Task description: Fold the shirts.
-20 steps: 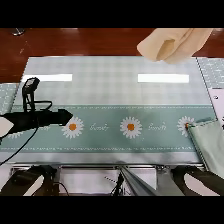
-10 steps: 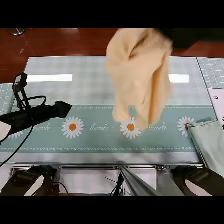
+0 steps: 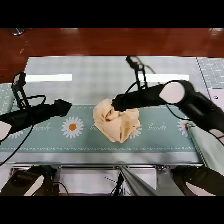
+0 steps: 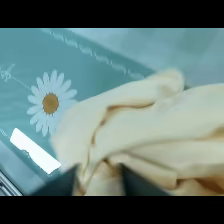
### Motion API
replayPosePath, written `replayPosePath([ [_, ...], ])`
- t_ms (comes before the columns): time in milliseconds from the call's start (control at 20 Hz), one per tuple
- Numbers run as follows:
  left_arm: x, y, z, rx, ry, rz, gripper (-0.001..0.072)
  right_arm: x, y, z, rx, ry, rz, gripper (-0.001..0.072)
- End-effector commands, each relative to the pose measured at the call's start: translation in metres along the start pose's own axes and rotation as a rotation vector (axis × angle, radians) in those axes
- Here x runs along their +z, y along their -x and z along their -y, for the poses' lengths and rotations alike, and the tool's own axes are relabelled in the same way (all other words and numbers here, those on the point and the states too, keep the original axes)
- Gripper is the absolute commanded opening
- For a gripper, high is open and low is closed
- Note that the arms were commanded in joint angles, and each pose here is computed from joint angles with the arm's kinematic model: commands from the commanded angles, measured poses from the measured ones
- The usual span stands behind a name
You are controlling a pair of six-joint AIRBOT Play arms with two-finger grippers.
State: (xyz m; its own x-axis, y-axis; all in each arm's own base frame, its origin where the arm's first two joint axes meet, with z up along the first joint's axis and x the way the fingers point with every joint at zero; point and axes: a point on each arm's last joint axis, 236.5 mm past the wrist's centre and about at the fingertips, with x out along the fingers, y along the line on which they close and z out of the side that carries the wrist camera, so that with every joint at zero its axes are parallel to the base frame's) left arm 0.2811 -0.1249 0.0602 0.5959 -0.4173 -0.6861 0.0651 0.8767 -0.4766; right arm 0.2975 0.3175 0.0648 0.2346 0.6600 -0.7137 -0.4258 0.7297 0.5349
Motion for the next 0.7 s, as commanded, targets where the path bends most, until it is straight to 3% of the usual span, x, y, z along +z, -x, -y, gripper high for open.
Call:
replayPosePath([
  [0,-0.026,-0.007,0.004,-0.02,0.041,-0.12,0.0701,-0.023,-0.02,0.018,0.011,-0.053,-0.109,0.0612],
  [100,-0.059,-0.005,-0.006,0.018,0.01,-0.27,0.0701,-0.009,0.015,0.062,-0.101,-0.024,-0.117,0.0612],
  [200,-0.074,0.002,-0.033,0.12,-0.057,-0.343,0.07,0.0,0.081,0.139,-0.31,-0.057,-0.081,0.0611],
  [350,-0.088,0.001,-0.063,0.212,-0.068,-0.396,0.07,-0.04,0.185,0.257,-0.618,-0.349,0.022,0.0612],
  [500,-0.105,-0.037,-0.034,0.016,0.112,-0.384,0.0699,-0.107,0.181,0.287,-0.527,-0.682,0.125,0.0612],
  [650,-0.089,-0.075,-0.005,-0.158,0.196,-0.271,0.0699,-0.134,0.119,0.246,-0.271,-0.686,0.087,0.0612],
])
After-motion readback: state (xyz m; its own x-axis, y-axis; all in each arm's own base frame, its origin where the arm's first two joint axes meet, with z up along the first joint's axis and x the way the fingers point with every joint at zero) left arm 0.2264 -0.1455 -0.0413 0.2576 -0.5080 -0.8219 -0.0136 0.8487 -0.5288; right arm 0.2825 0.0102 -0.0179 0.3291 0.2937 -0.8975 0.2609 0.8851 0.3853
